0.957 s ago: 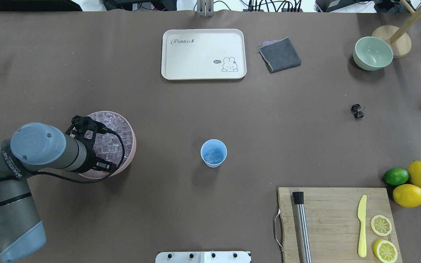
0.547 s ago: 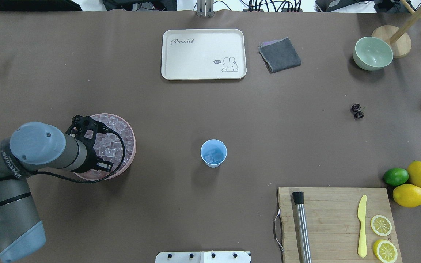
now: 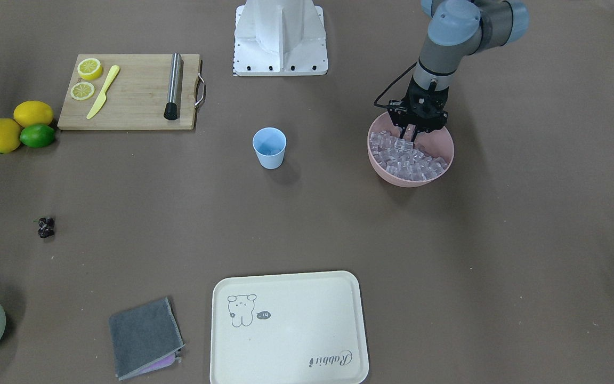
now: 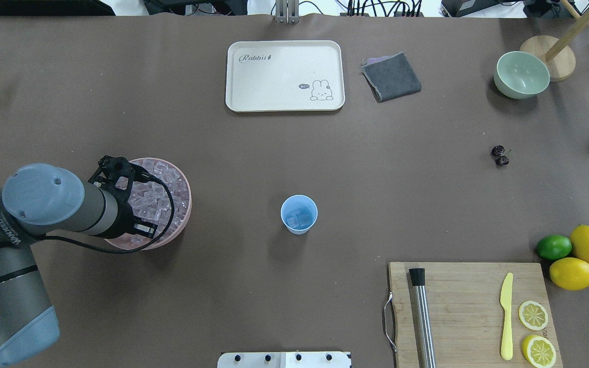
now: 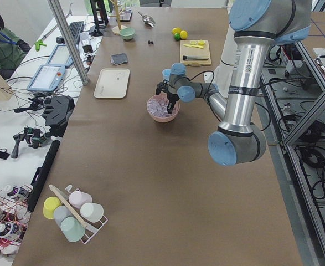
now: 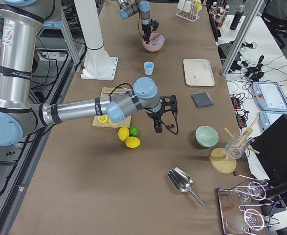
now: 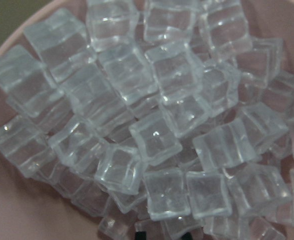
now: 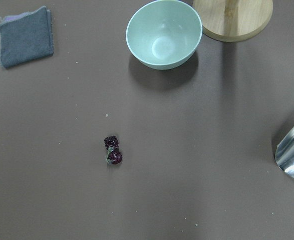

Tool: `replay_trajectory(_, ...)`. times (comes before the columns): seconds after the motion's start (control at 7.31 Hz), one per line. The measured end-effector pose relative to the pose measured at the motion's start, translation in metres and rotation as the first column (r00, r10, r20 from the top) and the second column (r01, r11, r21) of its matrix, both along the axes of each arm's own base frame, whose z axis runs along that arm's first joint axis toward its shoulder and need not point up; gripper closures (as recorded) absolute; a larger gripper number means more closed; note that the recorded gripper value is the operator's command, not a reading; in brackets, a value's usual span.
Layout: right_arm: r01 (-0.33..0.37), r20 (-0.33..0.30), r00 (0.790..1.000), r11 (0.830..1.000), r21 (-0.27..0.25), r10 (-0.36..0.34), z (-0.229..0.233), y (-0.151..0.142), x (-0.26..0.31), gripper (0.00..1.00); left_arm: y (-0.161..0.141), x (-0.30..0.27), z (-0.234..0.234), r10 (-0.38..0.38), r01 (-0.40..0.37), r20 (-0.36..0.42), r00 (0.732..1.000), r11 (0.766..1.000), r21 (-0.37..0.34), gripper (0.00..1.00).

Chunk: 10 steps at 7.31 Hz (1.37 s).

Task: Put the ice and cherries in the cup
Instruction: 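Carry the ice cube with the left gripper over the cup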

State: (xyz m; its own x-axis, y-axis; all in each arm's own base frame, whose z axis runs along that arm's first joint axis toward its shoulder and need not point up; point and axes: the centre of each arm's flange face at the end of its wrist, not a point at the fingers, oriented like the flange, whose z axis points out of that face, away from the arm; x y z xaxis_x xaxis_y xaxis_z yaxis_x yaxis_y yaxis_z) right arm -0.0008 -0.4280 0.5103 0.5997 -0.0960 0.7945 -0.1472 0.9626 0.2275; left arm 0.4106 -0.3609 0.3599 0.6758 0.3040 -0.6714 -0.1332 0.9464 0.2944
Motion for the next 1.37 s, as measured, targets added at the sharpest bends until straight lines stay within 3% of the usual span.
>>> replay_trajectory(0.68, 0.000, 0.000, 1.000, 1.000, 0.000, 0.000, 0.000, 0.000, 0.000, 0.00, -0.021, -0.022, -0.064, -0.050, 0.051, -0.132, 0.990, 0.999, 0.005, 1.00)
replay_trajectory(1.09, 0.000, 0.000, 1.000, 1.000, 0.000, 0.000, 0.000, 0.000, 0.000, 0.00, -0.038, 0.015, -0.142, -0.198, 0.166, -0.253, 0.947, 0.976, -0.141, 1.00)
replay_trajectory(1.37, 0.000, 0.000, 1.000, 1.000, 0.001, 0.000, -0.001, 0.000, 0.000, 0.00, -0.029, 0.062, -0.183, -0.285, 0.235, -0.283, 0.916, 0.952, -0.198, 1.00)
